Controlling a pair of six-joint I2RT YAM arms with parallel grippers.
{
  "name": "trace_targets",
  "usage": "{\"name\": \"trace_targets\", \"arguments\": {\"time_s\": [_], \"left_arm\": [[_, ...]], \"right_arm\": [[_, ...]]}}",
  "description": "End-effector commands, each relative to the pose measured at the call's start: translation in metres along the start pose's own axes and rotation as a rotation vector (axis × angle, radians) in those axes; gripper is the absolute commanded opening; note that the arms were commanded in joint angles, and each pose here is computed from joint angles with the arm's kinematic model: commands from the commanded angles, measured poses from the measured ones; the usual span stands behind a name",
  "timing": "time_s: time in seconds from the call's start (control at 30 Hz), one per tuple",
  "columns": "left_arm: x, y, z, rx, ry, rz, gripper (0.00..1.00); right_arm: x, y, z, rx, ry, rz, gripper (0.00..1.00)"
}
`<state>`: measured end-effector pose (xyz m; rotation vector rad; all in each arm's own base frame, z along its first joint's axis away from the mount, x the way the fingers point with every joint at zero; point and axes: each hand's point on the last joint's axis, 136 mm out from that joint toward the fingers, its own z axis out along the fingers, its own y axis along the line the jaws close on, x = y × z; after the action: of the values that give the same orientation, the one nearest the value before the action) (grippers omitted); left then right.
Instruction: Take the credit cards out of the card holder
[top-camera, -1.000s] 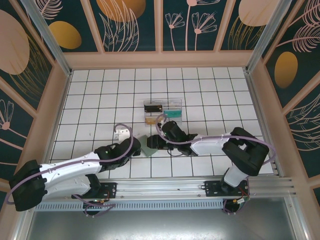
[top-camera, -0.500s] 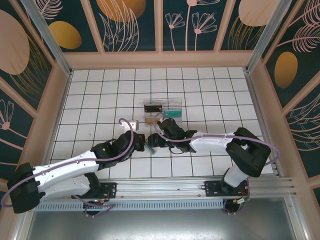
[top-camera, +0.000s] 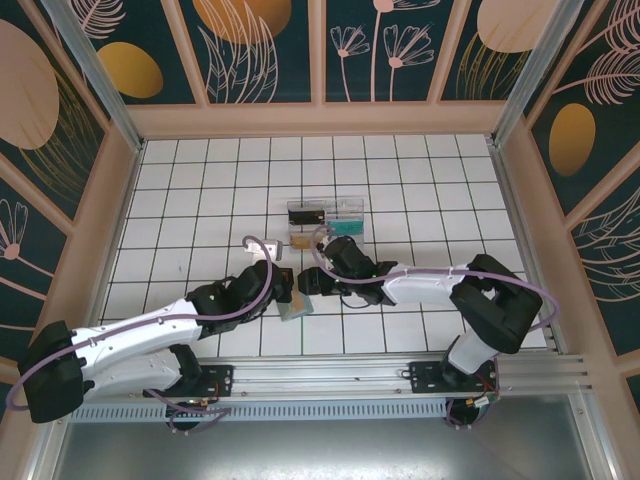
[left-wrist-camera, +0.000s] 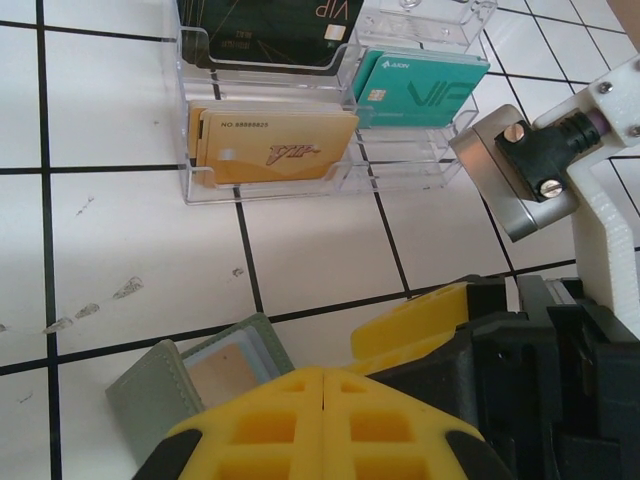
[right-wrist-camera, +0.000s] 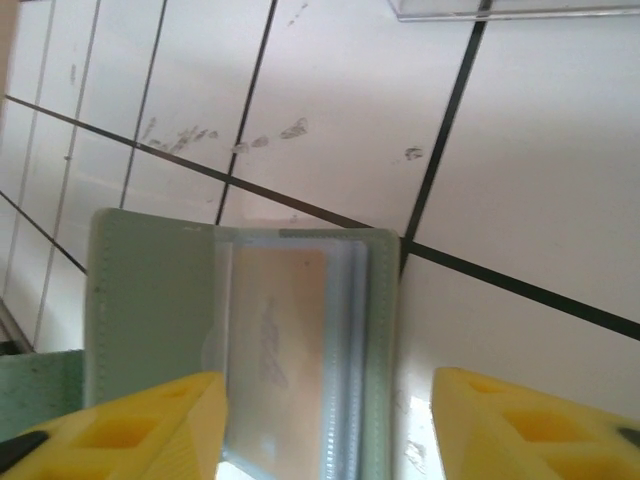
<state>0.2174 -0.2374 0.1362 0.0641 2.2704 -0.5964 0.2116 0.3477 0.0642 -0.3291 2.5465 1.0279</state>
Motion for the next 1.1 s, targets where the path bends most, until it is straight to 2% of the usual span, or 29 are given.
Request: {"name": "trace_targets", "arguments": {"time_s": [0.0, 0.1, 0.27, 0.67, 0.7, 0.77, 0.8, 1.07], "left_arm": [[-0.003, 0.004, -0.001, -0.013, -0.019, -0.005, 0.00], [0.001, 0.009, 0.000, -0.026, -0.014, -0.009, 0.00], [0.004, 0.011, 0.001, -0.029, -0.008, -0.015, 0.00], [0.012, 0.012, 0.006, -0.016, 0.007, -0.031, 0.00], [0.013, 0.012, 0.006, -0.017, 0.008, -0.031, 0.00], [0.012, 0.013, 0.005, -0.017, 0.005, -0.033, 0.00], [0.013, 0.013, 0.005, -0.020, 0.005, -0.033, 0.00], [0.009, 0.026, 0.000, -0.068, -0.029, -0.039, 0.00]], "right_arm": [[0.007, -0.010, 0.009, -0.008, 0.029, 0.052, 0.46], [0.015, -0.018, 0.014, -0.006, 0.054, 0.084, 0.37], [0.028, -0.025, 0.024, -0.016, 0.104, 0.103, 0.29], [0.038, -0.013, 0.033, -0.123, 0.155, 0.130, 0.19], [0.038, -0.012, 0.033, -0.125, 0.157, 0.130, 0.16], [0.038, -0.012, 0.033, -0.128, 0.155, 0.130, 0.02], [0.037, -0.012, 0.032, -0.130, 0.152, 0.130, 0.00], [0.014, -0.010, -0.007, -0.151, 0.037, 0.140, 0.00]]}}
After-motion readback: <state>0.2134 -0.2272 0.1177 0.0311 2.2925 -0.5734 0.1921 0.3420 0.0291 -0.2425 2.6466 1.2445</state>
